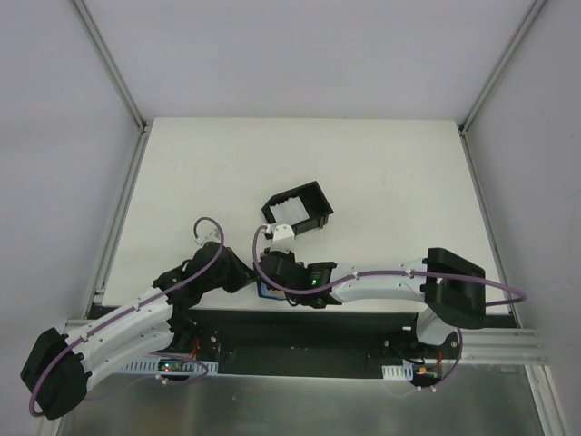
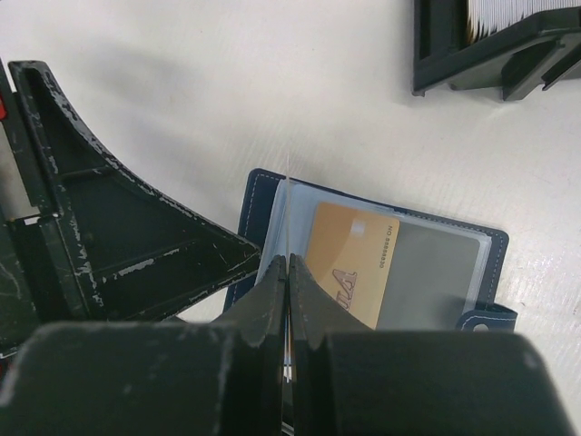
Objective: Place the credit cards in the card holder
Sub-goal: Insert the credit card into the card holder.
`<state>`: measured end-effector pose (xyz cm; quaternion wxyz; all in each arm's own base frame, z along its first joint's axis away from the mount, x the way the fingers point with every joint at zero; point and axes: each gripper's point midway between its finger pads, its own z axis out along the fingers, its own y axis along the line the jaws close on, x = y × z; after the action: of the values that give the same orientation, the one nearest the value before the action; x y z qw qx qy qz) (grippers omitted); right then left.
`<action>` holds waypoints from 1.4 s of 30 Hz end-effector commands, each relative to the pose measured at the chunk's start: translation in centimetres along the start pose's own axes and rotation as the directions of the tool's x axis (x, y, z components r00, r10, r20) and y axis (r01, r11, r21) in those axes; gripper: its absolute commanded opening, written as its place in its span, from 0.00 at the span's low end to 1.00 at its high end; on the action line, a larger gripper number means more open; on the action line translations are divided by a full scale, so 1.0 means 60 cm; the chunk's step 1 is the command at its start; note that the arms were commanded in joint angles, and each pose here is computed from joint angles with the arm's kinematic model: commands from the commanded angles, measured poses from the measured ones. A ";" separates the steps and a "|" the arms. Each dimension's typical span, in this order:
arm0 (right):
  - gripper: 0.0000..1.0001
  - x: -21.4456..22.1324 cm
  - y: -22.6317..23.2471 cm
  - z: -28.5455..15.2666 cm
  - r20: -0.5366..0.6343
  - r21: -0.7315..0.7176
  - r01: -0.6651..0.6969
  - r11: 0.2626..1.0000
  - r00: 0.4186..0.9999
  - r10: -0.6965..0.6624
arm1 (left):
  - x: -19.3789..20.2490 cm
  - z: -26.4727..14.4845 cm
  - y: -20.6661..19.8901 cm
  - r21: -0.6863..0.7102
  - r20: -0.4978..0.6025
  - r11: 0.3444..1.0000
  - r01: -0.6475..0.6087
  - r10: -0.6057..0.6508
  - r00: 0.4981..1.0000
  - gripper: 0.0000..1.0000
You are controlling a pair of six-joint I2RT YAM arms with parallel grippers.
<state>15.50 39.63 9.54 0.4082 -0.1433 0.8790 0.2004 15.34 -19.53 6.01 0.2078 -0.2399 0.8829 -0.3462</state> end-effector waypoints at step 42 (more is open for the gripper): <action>0.01 0.003 -0.028 -0.008 -0.061 0.202 0.152 0.967 0.988 -0.143 | -0.001 0.010 -0.003 0.039 0.017 0.999 0.035 -0.036 0.999 0.00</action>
<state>15.07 39.29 8.00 0.3916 -0.1822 0.8954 0.1082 15.47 -19.51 5.39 0.2089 -0.2502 0.8783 -0.3497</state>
